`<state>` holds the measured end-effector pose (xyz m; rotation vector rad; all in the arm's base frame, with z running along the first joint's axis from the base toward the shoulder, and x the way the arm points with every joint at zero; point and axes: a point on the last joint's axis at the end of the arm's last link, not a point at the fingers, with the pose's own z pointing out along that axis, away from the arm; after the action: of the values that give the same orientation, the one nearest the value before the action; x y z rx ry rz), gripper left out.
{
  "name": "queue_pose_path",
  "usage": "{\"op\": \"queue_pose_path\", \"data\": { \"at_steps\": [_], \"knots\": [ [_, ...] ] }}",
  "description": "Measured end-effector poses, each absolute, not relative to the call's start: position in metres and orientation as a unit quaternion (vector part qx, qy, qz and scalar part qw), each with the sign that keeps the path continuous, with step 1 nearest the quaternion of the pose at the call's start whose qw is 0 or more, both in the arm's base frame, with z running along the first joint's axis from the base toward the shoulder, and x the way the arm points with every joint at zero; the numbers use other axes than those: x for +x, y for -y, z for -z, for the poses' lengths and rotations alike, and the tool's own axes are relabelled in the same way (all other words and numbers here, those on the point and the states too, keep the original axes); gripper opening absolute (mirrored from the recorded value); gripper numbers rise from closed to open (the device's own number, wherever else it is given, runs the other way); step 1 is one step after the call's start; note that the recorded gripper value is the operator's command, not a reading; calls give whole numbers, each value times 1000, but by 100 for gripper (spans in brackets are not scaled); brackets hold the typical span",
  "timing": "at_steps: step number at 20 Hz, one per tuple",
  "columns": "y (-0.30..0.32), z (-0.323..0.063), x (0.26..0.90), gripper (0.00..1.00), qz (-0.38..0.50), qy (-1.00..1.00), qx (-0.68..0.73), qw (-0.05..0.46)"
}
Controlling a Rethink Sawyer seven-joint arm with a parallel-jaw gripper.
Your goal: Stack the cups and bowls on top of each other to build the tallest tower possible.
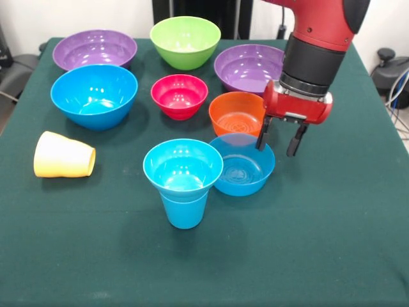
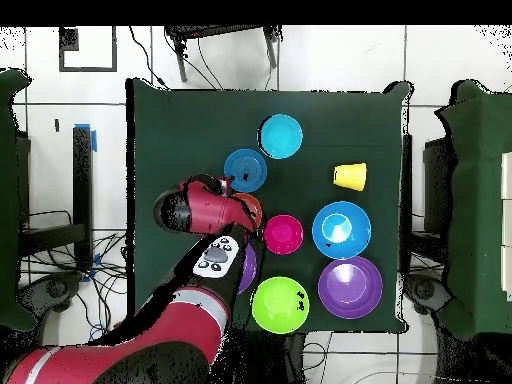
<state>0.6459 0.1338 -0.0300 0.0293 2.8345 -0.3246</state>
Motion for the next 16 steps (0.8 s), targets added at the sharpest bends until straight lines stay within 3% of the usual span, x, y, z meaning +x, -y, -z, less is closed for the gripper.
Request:
{"op": "queue_pose_path", "data": {
  "at_steps": [16],
  "knots": [
    [-132,30,649,100,112,-983,10,146]
  ]
}}
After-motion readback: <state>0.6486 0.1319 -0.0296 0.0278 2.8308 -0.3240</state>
